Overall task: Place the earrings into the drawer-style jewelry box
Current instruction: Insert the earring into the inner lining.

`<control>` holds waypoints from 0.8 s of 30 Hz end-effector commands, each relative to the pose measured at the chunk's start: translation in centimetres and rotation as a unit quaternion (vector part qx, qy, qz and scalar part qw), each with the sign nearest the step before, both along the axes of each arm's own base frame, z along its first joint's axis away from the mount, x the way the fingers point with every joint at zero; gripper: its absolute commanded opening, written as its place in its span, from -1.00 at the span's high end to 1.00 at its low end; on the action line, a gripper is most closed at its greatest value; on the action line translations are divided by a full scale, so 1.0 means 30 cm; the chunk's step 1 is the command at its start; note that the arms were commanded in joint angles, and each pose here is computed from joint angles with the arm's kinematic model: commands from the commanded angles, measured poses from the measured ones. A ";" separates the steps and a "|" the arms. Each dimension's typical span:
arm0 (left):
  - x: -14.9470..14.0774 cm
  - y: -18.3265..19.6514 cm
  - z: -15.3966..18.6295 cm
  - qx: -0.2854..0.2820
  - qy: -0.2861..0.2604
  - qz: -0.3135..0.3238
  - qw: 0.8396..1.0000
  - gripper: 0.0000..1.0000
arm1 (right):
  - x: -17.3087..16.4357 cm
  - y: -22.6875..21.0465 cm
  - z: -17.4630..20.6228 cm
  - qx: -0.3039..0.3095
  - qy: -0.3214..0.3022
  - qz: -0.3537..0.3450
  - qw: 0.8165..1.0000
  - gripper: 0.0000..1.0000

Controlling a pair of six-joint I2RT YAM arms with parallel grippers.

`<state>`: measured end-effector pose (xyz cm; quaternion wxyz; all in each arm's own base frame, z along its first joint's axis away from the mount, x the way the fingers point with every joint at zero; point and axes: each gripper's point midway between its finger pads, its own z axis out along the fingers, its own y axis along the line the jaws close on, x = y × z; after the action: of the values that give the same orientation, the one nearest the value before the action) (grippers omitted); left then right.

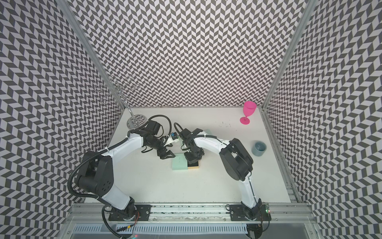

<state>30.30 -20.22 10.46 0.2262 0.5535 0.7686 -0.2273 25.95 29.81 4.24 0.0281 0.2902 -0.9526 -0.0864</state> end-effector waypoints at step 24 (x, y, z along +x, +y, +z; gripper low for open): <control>0.004 0.001 0.038 -0.009 -0.021 -0.004 1.000 -0.66 | 0.024 0.000 -0.018 -0.001 -0.029 -0.008 1.000 0.82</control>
<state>30.25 -20.20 10.39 0.2253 0.5534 0.7689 -0.2276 25.94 29.61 3.26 0.0244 0.2864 -0.9541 -0.0840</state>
